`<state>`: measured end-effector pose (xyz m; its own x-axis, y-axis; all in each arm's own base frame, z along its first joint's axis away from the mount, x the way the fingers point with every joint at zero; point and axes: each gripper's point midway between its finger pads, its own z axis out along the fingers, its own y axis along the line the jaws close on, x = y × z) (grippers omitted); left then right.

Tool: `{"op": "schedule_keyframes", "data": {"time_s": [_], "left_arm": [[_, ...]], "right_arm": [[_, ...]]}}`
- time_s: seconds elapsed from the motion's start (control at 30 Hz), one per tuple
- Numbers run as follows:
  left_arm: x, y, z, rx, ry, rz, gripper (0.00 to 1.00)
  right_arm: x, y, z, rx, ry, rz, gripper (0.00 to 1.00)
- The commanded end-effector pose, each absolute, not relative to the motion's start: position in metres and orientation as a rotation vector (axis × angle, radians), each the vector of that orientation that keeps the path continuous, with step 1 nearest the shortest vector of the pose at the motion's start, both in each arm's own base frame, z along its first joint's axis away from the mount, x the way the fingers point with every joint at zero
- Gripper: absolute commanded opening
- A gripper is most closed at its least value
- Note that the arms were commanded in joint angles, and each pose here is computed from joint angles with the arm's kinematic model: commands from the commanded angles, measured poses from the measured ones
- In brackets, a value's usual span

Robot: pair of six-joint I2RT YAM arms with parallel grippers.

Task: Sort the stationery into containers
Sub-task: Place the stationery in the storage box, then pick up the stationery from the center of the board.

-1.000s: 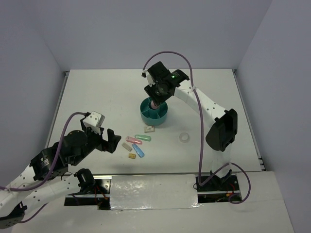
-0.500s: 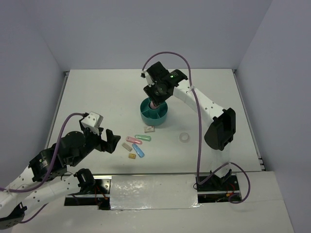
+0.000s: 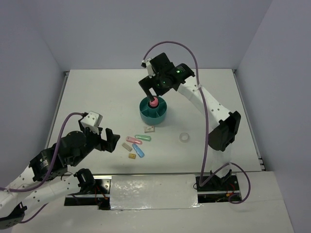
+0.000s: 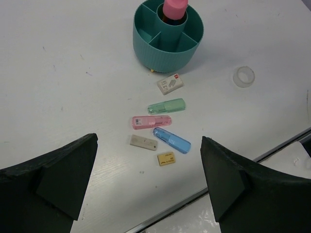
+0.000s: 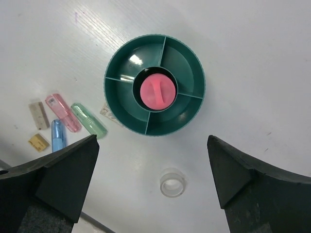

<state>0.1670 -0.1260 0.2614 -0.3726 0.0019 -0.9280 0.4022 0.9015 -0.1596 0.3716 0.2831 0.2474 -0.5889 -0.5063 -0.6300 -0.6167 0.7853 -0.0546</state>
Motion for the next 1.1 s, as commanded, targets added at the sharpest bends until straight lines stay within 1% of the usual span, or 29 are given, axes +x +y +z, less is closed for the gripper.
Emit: {"op": "schedule_keyframes", "data": {"time_s": [0.0,0.03,0.07,0.1,0.13,0.17,0.2,0.23,0.27,0.3,0.33,0.37,0.4,0.5,0.63,0.73,0.83,0.97,1.0,1.03,1.07], "left_arm": [[0.174,-0.120,0.267,0.216,1.911,-0.402,0.99],[0.175,-0.118,0.267,0.182,1.919,-0.397,0.99],[0.178,-0.111,0.267,0.142,1.919,-0.360,0.99],[0.180,-0.108,0.269,0.108,1.923,-0.346,0.99],[0.180,-0.104,0.264,0.047,1.950,-0.335,0.99],[0.181,-0.100,0.262,0.006,1.957,-0.315,0.99],[0.184,-0.095,0.259,-0.035,1.966,-0.282,0.99],[0.183,-0.094,0.255,-0.094,1.985,-0.284,0.99],[0.184,-0.092,0.251,-0.121,1.994,-0.271,0.99],[0.185,-0.093,0.246,-0.140,2.011,-0.251,0.99],[0.186,-0.093,0.245,-0.191,2.013,-0.260,0.99],[0.186,-0.092,0.239,-0.211,2.027,-0.243,0.99],[0.188,-0.092,0.234,-0.268,2.033,-0.239,0.99],[0.189,-0.097,0.218,-0.386,2.056,-0.256,0.99],[0.191,-0.111,0.199,-0.408,2.123,-0.244,0.99],[0.194,-0.119,0.183,-0.372,2.187,-0.171,0.99],[0.197,-0.126,0.171,-0.340,2.228,-0.122,0.99],[0.200,-0.145,0.154,-0.251,2.275,-0.153,0.98],[0.203,-0.150,0.153,-0.237,2.268,-0.169,0.96],[0.204,-0.151,0.149,-0.245,2.272,-0.166,0.90],[0.204,-0.151,0.141,-0.271,2.292,-0.153,0.89]], "right_arm": [[0.351,0.263,0.325,-0.713,2.170,0.298,1.00],[0.344,0.258,0.314,-0.706,2.196,0.297,1.00],[0.334,0.251,0.341,-0.651,2.117,0.333,1.00],[0.328,0.248,0.344,-0.603,2.105,0.359,1.00],[0.319,0.242,0.317,-0.599,2.153,0.353,1.00],[0.310,0.235,0.345,-0.542,2.045,0.405,1.00],[0.304,0.230,0.343,-0.495,2.036,0.420,1.00],[0.299,0.222,0.316,-0.483,2.078,0.398,1.00],[0.290,0.212,0.331,-0.435,2.013,0.417,1.00],[0.286,0.206,0.329,-0.381,2.011,0.421,1.00],[0.283,0.194,0.305,-0.344,2.047,0.365,1.00],[0.278,0.184,0.315,-0.288,1.992,0.375,1.00],[0.275,0.171,0.302,-0.225,1.985,0.348,1.00],[0.262,0.163,0.276,-0.185,1.996,0.372,1.00],[0.249,0.162,0.242,-0.205,2.075,0.390,1.00],[0.247,0.165,0.216,-0.214,2.138,0.385,0.99],[0.248,0.177,0.195,-0.245,2.185,0.421,0.95],[0.243,0.195,0.173,-0.292,2.209,0.517,0.84],[0.243,0.198,0.171,-0.301,2.208,0.530,0.82],[0.243,0.200,0.170,-0.305,2.205,0.540,0.81],[0.241,0.201,0.166,-0.315,2.212,0.549,0.80]]}}
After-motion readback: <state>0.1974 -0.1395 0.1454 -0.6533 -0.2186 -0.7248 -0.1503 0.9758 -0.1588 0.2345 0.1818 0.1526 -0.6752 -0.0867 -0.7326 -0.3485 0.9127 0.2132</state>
